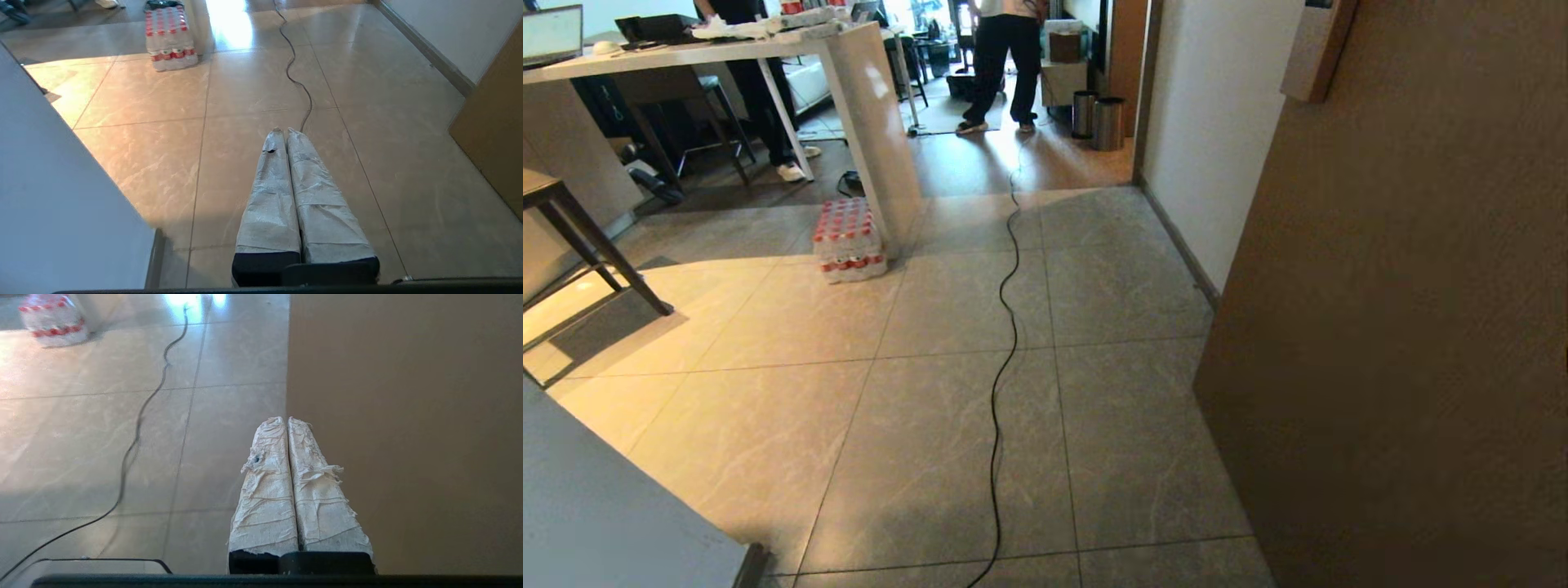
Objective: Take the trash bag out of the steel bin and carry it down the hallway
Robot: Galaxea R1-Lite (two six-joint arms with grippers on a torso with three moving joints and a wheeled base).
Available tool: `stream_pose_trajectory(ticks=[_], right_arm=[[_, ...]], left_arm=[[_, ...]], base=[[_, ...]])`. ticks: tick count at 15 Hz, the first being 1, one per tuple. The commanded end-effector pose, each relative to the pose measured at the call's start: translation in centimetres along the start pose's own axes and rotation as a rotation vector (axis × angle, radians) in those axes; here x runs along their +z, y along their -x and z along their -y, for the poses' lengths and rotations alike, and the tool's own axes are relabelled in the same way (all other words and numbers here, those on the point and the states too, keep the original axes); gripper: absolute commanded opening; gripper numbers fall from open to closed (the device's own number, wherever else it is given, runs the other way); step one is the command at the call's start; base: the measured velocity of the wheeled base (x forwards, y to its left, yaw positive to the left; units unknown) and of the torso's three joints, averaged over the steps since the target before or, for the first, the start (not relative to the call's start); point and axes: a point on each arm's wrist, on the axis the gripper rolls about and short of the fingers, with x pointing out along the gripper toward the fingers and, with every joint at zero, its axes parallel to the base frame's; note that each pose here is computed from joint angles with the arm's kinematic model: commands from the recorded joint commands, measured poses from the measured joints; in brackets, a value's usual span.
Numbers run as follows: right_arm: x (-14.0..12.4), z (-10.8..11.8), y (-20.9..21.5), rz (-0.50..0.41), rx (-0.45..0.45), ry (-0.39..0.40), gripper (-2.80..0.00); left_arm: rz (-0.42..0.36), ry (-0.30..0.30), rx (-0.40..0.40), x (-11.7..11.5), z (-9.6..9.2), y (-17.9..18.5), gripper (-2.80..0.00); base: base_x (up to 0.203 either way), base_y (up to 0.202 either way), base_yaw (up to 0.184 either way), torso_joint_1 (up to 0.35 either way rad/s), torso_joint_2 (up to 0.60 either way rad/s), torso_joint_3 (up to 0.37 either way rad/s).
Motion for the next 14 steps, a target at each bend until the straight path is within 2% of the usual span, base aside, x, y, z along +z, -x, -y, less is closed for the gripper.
stream_pose_trajectory(ticks=[1,14], right_arm=[[0.0,0.0,-0.01,-0.001,0.001,0.0,-2.8],[0.0,0.0,-0.01,-0.001,0.001,0.0,-2.8]], left_arm=[[-0.01,0.001,0.001,-0.3,0.01,-0.07,-2.8],[-0.01,0.002,0.001,-0.3,0.01,-0.07,-2.8]], base=[[0.2,0.0,-0.002,-0.002,0.0,0.002],[0.195,0.0,0.001,0.003,0.0,0.003]])
